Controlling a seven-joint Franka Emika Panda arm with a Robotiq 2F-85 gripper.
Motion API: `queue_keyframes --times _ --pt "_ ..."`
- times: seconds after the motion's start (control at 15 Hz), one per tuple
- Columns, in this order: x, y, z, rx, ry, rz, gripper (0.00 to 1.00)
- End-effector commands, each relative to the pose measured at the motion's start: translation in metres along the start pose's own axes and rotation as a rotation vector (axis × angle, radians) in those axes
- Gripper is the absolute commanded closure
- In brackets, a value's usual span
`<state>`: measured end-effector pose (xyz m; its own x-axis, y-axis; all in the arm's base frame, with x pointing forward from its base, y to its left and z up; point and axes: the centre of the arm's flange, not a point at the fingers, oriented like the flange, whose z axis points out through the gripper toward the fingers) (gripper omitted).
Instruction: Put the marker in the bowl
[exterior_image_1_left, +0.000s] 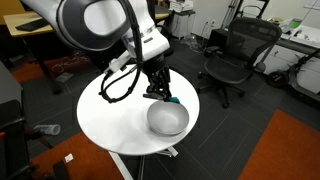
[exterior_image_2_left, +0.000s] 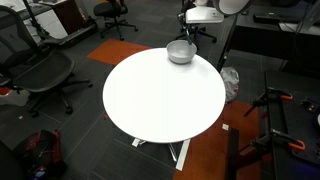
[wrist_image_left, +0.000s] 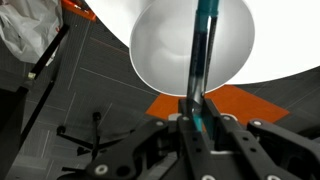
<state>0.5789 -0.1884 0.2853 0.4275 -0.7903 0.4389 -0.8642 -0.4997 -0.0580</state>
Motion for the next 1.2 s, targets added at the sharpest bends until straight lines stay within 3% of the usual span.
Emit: queue_keyframes --times 0.0,0.33,0.4,0.47,0.93,1.0,1.13 --pt "0.004 0.005 0.017 0.047 -0.03 0.013 0.95" --pt "0.005 0.005 0.037 0.057 -0.066 0.041 0.95" --pt "0.005 0.004 0.04 0.059 -0.073 0.045 0.57" --pt "0.005 0.003 0.042 0.058 -0.077 0.049 0.56" --pt "0.004 -0.001 0.028 0.083 -0.063 0.049 0.05" --pt "0.003 -0.002 0.022 0.092 -0.061 0.045 0.01" --pt "-0.004 -0.004 0.004 0.113 -0.053 0.028 0.0"
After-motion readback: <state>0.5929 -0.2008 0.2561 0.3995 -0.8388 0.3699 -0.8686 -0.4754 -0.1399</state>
